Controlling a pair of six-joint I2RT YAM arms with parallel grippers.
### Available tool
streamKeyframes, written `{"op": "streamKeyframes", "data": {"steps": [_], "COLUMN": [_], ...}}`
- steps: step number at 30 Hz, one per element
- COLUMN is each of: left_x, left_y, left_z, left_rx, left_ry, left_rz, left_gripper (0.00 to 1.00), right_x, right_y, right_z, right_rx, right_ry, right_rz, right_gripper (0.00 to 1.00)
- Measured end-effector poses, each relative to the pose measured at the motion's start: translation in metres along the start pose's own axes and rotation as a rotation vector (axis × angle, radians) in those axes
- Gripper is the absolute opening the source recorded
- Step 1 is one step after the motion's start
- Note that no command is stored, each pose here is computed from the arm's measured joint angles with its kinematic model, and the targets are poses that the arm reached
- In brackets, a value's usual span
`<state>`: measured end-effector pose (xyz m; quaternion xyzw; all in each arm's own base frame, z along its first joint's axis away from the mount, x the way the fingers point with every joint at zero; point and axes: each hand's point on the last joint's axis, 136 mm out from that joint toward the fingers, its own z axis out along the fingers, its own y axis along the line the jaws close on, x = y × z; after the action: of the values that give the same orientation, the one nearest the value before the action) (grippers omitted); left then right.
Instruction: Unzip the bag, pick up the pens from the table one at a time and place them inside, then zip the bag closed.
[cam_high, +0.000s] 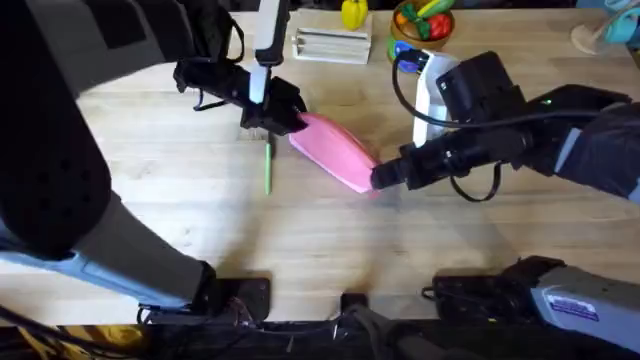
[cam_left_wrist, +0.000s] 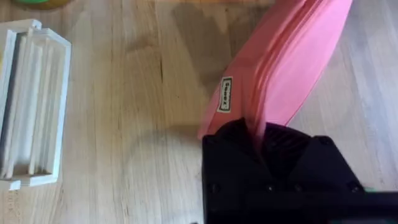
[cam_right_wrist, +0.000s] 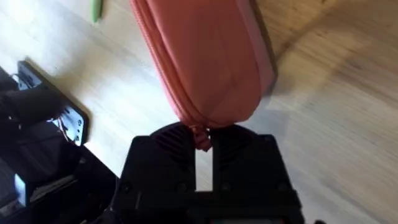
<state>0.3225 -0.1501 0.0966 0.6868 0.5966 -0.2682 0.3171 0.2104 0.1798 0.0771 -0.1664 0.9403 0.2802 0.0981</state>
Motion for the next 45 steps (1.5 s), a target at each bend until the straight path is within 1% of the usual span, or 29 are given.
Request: {"op": "streamKeyframes", "data": {"steps": [4,5,13,20,25,31,32,34,41,45], "left_x": [0.000,0.000,-0.006,-0.005,-0.006,-0.012,-0.016,-0.018,-0.019,-0.015], "left_y": [0.000,0.000,-0.004,-0.002,-0.002,-0.003,-0.004,-0.004,-0.004,-0.003], "left_z": [0.000,0.000,0.004,0.003,0.003,0.003,0.004,0.005,0.005,0.004], "left_rx": [0.000,0.000,0.019,0.010,0.012,0.014,0.018,0.021,0.022,0.015], "left_ry": [-0.001,-0.001,-0.016,-0.015,-0.022,-0.051,-0.069,-0.077,-0.083,-0.061], "left_rz": [0.000,0.000,0.004,0.004,0.002,-0.002,0.000,-0.002,-0.001,0.002], "left_gripper": [0.041,0.041,0.041,0.041,0.041,0.041,0.041,0.041,0.041,0.042], "right_x": [0.005,0.004,0.002,-0.020,-0.029,-0.034,-0.035,-0.036,-0.044,-0.060], "right_y": [0.002,0.003,0.008,0.018,0.025,0.023,0.022,0.022,0.019,0.024], "right_z": [-0.005,-0.008,-0.033,-0.052,-0.067,-0.085,-0.094,-0.100,-0.106,-0.105], "right_rx": [0.004,0.008,0.065,0.078,0.095,0.167,0.199,0.221,0.259,0.243], "right_ry": [0.032,0.040,0.091,0.039,0.030,0.032,0.042,0.044,0.030,-0.032], "right_rz": [-0.007,-0.011,-0.050,-0.094,-0.131,-0.190,-0.227,-0.255,-0.354,-0.401], "right_gripper": [0.049,0.040,0.033,0.029,0.030,0.030,0.030,0.030,0.030,0.031]}}
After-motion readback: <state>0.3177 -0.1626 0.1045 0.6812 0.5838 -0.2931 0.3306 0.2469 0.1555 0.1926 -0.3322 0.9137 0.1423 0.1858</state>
